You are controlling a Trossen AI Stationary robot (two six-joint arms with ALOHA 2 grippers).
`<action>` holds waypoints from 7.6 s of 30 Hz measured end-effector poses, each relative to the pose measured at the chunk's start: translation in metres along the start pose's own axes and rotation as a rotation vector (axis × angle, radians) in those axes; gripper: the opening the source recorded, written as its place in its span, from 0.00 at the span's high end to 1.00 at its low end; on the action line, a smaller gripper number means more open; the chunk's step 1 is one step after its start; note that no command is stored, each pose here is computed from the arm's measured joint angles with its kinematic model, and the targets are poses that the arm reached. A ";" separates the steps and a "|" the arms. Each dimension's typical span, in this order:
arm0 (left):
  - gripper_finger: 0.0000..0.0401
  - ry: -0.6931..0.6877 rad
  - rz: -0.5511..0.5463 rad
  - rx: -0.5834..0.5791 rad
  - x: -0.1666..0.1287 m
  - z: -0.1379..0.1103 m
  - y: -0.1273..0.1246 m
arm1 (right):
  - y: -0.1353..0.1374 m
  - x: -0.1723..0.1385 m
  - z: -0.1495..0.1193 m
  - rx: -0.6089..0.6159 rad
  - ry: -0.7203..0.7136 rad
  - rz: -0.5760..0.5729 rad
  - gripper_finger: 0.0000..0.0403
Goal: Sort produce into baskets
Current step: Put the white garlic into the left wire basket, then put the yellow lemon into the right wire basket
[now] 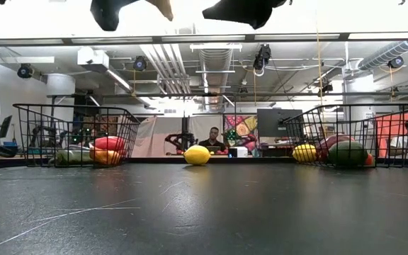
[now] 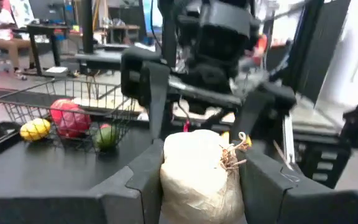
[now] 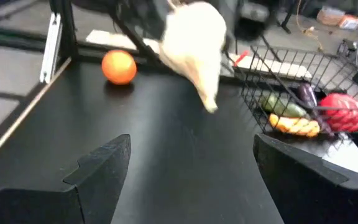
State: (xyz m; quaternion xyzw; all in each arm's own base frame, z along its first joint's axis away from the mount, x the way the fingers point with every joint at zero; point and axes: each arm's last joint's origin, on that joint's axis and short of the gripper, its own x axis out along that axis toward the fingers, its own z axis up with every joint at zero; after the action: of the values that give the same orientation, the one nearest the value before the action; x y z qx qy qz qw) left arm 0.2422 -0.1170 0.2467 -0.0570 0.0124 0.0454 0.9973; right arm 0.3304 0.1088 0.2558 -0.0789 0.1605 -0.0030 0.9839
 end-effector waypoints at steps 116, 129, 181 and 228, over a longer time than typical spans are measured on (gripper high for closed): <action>0.32 0.380 0.526 0.178 -0.036 0.025 -0.011 | -0.199 0.049 0.000 -0.145 0.554 -0.139 0.20; 0.32 0.393 0.569 0.203 -0.041 0.023 -0.006 | -0.269 0.105 -0.059 -0.033 0.688 -0.170 0.19; 0.32 0.397 0.591 0.180 -0.043 0.012 -0.002 | -0.295 0.073 -0.012 0.241 0.837 -0.099 0.42; 0.32 0.357 0.572 0.108 -0.039 0.015 -0.006 | -0.195 -0.142 -0.098 0.788 1.166 -1.009 0.40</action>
State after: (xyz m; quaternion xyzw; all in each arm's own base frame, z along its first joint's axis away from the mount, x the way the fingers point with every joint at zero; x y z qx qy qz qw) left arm 0.2041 -0.1248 0.2633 -0.0051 0.2045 0.3121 0.9277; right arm 0.1689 -0.0949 0.2394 0.2204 0.5724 -0.5346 0.5813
